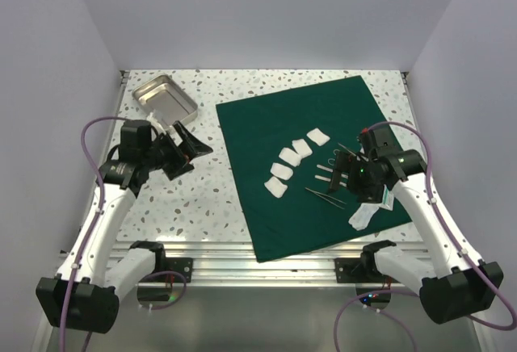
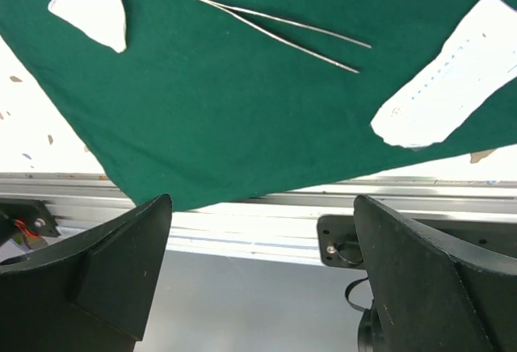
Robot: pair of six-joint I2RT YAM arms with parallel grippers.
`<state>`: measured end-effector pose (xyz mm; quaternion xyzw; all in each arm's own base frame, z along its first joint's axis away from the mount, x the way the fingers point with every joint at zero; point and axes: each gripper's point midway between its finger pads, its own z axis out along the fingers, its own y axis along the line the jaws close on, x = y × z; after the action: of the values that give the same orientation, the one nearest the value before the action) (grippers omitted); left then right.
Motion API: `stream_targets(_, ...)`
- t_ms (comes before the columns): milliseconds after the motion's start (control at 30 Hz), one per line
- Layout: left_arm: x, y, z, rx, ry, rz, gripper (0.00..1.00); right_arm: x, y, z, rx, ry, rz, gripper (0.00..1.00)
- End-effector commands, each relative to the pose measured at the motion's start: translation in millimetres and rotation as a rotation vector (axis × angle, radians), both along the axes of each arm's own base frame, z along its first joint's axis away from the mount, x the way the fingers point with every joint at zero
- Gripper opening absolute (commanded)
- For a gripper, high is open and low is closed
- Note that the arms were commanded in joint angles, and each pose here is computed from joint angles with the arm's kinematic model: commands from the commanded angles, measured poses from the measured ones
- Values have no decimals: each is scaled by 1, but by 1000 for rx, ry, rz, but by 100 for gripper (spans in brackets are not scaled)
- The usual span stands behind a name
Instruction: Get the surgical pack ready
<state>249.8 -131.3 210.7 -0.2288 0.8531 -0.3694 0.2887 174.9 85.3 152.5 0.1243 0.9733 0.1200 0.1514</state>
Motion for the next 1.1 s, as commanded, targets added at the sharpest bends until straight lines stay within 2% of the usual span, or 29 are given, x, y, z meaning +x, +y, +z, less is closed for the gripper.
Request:
stream_targets(0,1,7,11,104,6,-58,95,12,-1,10,-17,-61,54,99)
stream_targets(67,-1,13,6,156,13,-64,95,24,8,14,21,-99,91,99)
stream_targets(133,-5,15,6,177,8,-79,92,31,16,8,51,-77,122,99)
stream_targets(233,-13,15,3,183,5,-98,90,46,49,-2,218,-70,130,96)
stream_targets(333,-21,17,-6,198,16,-108,87,62,78,-13,377,-82,111,87)
stream_targets(400,-24,16,-11,194,27,-118,82,76,92,-16,419,-128,108,69)
stream_targets(467,-27,14,-14,187,33,-135,80,86,103,-23,417,-159,114,63)
stream_targets(600,-27,15,-14,215,27,-162,77,97,120,-38,423,-185,101,63)
stream_targets(767,-31,12,-18,205,45,-200,76,106,131,-72,382,-146,82,64)
stream_targets(1067,-25,8,-20,208,55,-242,75,105,140,-106,344,-100,102,60)
